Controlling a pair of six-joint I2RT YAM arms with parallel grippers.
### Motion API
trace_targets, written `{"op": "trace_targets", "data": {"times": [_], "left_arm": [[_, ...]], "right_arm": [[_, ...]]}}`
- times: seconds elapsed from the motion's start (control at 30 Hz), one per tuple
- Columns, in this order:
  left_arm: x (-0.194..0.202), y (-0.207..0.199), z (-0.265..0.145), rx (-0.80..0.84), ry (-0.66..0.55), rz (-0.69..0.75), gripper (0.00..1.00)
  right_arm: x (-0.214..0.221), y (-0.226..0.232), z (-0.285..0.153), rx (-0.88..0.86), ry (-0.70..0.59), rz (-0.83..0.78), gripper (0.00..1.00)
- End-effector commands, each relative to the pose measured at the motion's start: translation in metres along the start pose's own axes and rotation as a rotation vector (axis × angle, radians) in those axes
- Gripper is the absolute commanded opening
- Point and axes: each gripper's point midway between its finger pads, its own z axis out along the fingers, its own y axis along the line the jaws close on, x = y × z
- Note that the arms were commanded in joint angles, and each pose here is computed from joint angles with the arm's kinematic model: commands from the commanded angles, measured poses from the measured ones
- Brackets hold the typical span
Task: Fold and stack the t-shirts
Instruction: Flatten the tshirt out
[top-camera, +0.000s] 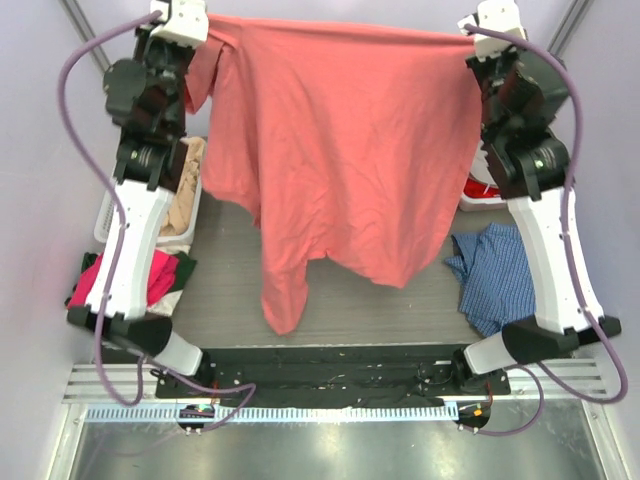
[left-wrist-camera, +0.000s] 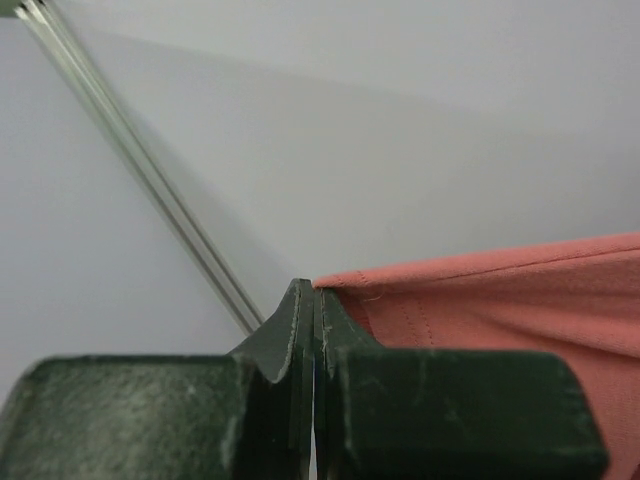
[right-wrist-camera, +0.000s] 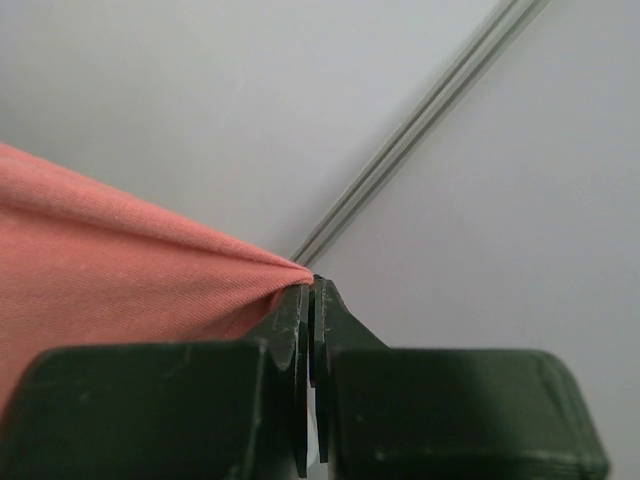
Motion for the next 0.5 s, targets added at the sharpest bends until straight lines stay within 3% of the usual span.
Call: {"op": "trace_targets", "data": {"times": [0.0,0.1,0.13,0.17,0.4,0.47], "left_arm": [[0.028,0.067,0.030,-0.286,0.087,0.048,0.00],[0.047,0.063,0.061,-0.303,0.121,0.059,0.00],[0.029,0.079,0.060,-0.344,0.079,0.045,0.00],[0.040,0.071,0.069,-0.337,0.091,0.056,0.00],[0.014,0.105,0.046,-0.432,0.005,0.022,0.00],[0.023,0.108,0.041,-0.439,0.022,0.006,0.00]], "right_arm": [[0.022,-0.033,0.032,0.211,0.114,-0.042,0.01],[0.018,-0.029,0.054,0.235,0.117,-0.046,0.01],[0.017,-0.029,0.059,0.241,0.116,-0.046,0.01],[0.015,-0.029,0.061,0.245,0.115,-0.046,0.01],[-0.004,-0.046,0.060,0.292,0.072,-0.026,0.01],[-0.007,-0.054,0.052,0.299,0.066,-0.016,0.01]]}}
